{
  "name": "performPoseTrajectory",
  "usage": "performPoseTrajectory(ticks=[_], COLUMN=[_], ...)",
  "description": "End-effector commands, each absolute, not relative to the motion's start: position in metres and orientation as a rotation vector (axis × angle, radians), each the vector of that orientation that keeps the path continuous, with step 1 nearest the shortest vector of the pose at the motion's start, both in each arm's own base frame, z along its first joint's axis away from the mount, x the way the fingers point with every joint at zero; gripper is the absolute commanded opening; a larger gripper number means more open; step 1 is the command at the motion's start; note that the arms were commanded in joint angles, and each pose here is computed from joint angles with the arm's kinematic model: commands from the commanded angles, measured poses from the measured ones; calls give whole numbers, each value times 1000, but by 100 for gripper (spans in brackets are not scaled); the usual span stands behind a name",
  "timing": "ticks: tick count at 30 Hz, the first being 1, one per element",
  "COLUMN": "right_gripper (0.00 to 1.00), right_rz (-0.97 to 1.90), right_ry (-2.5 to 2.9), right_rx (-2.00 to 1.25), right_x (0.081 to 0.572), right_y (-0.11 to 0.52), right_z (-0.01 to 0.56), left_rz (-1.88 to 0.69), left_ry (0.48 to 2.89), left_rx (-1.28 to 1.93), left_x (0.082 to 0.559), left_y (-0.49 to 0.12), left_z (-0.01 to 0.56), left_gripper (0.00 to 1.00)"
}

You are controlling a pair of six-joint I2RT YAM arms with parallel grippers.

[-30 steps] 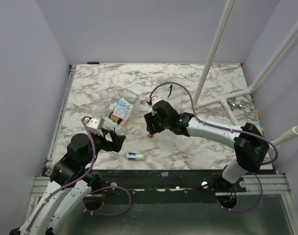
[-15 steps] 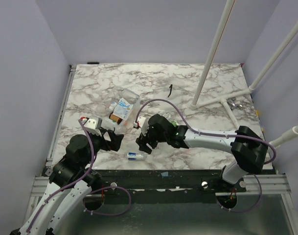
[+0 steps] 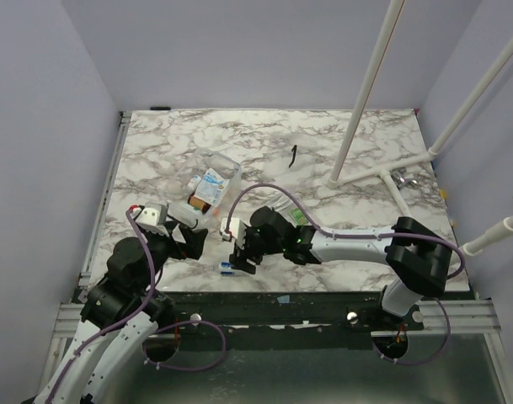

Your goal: Organize the medicine kit

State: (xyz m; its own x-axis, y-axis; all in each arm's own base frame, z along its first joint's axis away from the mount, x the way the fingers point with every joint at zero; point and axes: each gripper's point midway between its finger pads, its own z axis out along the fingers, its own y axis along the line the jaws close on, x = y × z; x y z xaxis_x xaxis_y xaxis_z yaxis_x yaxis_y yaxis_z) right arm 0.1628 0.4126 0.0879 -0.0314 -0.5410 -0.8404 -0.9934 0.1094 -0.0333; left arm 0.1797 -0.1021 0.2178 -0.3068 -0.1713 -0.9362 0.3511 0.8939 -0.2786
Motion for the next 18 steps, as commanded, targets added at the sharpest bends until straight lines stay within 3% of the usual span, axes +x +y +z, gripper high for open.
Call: performPoseTrajectory(ticks=[1,13,18], right_gripper=[70,69,62], right_rz=[805,737,702], right_ry=[1604,1638,1674], right_rx=[-1575,-1668,-1661], right_x=[155,143,145], right_y=[422,424,423], right_z=[75,39,33], left_rz=[-478,-469,-473], left_ry=[1760,1743,1741], left_rx=[92,75,77], left_x=[180,180,179], left_y=[-90,-86,-86], left_z=[229,231,231], left_gripper=[98,98,98])
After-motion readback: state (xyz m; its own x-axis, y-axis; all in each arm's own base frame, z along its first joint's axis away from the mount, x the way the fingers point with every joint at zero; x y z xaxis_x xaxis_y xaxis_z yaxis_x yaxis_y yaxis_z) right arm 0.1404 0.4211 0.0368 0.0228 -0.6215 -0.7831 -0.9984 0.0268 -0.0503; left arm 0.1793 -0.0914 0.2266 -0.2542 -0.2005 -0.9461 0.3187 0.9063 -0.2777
